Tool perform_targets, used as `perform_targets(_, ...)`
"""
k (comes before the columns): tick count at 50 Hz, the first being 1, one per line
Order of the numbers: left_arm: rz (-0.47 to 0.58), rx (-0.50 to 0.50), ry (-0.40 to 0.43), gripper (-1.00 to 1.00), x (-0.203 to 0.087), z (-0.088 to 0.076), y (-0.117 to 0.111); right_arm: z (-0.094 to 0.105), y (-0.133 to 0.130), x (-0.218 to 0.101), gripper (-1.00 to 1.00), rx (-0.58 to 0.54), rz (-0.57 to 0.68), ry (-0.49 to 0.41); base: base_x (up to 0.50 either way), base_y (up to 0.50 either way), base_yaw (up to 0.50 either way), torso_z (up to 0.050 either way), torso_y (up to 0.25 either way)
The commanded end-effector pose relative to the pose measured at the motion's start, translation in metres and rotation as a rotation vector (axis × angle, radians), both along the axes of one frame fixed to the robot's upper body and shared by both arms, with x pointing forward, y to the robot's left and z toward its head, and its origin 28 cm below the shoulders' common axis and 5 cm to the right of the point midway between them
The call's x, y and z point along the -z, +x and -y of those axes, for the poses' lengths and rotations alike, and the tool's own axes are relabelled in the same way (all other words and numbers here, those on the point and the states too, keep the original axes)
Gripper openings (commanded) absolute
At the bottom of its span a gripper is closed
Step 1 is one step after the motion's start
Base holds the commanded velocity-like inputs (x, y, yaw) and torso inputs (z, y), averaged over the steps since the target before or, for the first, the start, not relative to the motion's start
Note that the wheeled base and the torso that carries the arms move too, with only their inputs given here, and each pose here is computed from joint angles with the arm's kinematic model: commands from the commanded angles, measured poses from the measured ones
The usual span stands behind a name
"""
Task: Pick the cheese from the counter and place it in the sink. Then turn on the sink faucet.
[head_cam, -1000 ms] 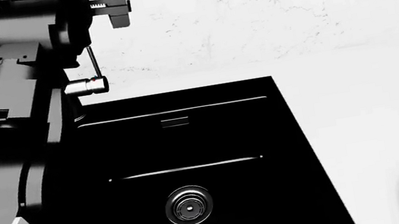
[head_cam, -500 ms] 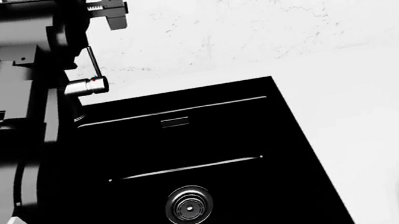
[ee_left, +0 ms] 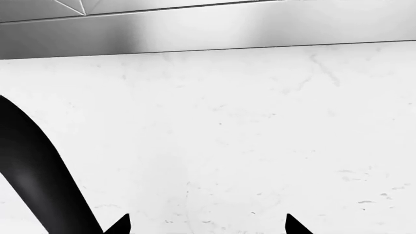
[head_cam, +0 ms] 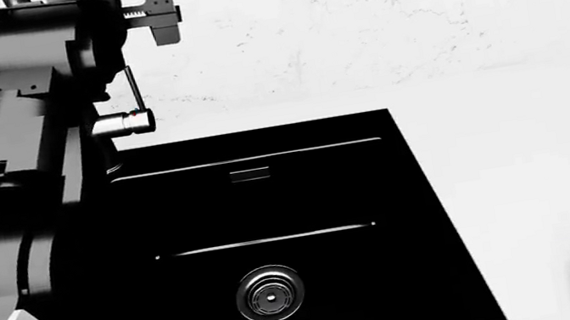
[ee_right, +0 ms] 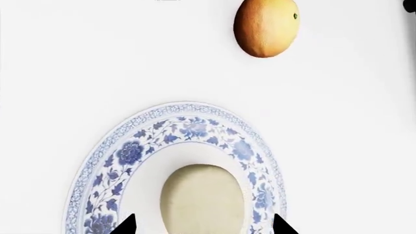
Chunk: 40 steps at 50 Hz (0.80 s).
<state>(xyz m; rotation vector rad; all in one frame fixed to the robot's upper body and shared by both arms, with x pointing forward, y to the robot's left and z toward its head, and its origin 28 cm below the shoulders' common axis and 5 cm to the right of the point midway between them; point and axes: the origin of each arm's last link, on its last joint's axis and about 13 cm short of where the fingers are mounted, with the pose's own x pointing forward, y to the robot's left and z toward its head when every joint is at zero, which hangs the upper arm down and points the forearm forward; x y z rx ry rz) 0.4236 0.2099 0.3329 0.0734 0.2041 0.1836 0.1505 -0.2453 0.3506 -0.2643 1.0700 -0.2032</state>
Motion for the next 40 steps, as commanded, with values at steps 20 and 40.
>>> perform_targets(20,-0.01,0.001,-0.004,1.0,0.005,0.0,0.001,0.015,-0.018,0.012,1.0,0.06,0.011,0.109,0.0,0.0,0.0,0.0,0.0)
perform_targets(40,-0.019,-0.002,-0.006,1.0,0.009,-0.001,0.001,0.023,-0.021,0.007,1.0,0.091,0.111,0.144,0.0,0.0,0.0,0.0,0.0)
